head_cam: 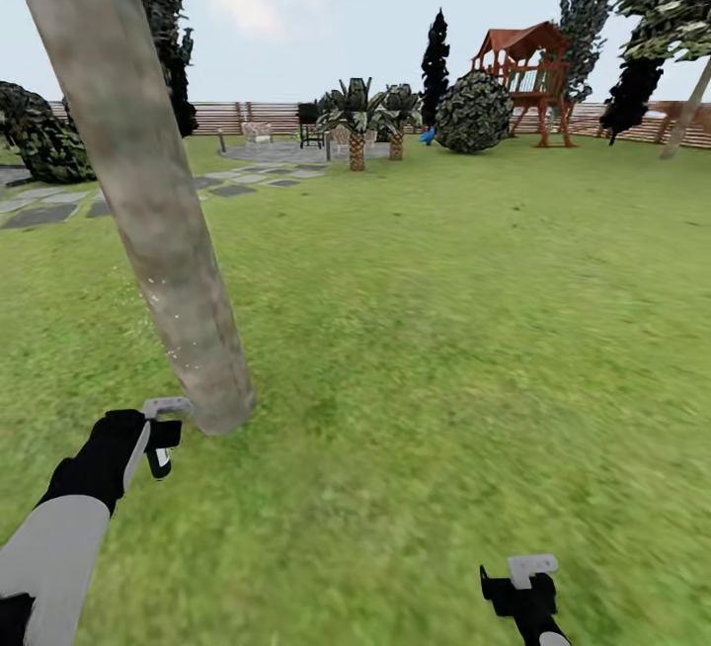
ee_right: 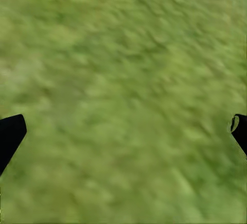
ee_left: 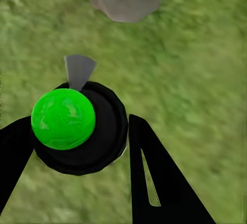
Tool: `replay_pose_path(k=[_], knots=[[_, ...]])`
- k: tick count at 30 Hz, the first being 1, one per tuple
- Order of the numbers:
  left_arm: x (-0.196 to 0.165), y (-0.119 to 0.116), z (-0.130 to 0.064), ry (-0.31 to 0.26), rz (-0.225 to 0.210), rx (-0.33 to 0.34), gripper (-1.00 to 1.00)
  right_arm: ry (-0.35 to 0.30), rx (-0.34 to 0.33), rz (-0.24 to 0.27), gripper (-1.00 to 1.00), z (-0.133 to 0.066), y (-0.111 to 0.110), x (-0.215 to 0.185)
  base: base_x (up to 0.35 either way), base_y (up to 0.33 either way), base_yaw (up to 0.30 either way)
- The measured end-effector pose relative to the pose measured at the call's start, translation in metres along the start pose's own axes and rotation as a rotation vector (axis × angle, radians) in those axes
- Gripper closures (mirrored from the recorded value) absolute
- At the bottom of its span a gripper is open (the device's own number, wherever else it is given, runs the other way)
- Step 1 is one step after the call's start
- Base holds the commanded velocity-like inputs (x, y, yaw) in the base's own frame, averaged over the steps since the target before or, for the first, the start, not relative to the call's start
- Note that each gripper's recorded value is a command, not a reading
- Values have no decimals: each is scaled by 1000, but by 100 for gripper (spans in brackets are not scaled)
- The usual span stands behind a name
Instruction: In the garden, pick up the pesticide atomizer on the floor and spray pesticide onto both trees until each tree trunk is fully covered.
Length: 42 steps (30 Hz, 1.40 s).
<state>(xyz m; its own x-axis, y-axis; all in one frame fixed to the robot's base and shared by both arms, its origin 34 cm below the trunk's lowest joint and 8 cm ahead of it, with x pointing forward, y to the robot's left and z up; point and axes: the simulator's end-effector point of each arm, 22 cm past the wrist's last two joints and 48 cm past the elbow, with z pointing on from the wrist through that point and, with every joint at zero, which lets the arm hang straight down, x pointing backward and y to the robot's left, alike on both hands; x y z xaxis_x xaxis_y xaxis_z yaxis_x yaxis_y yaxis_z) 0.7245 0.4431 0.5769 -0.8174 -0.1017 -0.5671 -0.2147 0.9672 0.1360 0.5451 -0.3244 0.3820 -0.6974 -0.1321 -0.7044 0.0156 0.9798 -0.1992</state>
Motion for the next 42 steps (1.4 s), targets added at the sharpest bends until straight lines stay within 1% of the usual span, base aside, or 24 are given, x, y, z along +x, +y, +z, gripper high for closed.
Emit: replay_pose_path(k=[1, 4, 6, 7, 8, 10, 12, 14, 17, 21, 30, 36, 42], knots=[[-6, -3, -1, -9, -2, 5, 100, 0, 0, 0, -100, 0, 0, 0, 64, -17, 277], [-21, -2, -5, -29, -4, 2, 100, 1, 0, 0, -100, 0, 0, 0, 22, -6, 277], [-52, 1, -14, -67, -15, 2, 100, 0, 0, 0, -100, 0, 0, 0, 5, -1, 277], [-63, 1, -17, -77, -22, 5, 100, 0, 0, 0, -100, 0, 0, 0, 2, -1, 277], [-71, 1, -20, -77, -27, 6, 100, 1, 0, 0, -100, 0, 0, 0, 1, 0, 277], [-81, 3, -27, -52, -39, 2, 100, 1, 0, 0, -100, 0, 0, 0, 1, 0, 277], [-93, 11, -35, -46, -45, -35, 100, 1, 0, 0, -100, 0, 0, 0, 0, 0, 277], [-96, 21, -37, -44, -45, -80, 100, 1, 0, 0, -100, 0, 0, 0, 0, 0, 248], [-94, 26, -38, -44, -46, -100, 100, 0, 0, 0, -100, 0, 0, 0, 62, 0, 92], [-93, 19, -38, -45, -47, -93, 100, 0, 1, -1, -100, 0, -1, 0, 289, 0, 11], [-93, 17, -38, -42, -51, -88, 100, 0, 1, -1, -100, 0, -1, 0, 333, 31, 0], [-96, 13, -39, -46, -55, -81, 100, 0, 2, -1, -100, 0, -1, 0, 208, -194, 0], [-103, 10, -41, -54, -56, -76, 100, 0, 2, -1, -100, 0, -1, 0, 10, -270, 0]])
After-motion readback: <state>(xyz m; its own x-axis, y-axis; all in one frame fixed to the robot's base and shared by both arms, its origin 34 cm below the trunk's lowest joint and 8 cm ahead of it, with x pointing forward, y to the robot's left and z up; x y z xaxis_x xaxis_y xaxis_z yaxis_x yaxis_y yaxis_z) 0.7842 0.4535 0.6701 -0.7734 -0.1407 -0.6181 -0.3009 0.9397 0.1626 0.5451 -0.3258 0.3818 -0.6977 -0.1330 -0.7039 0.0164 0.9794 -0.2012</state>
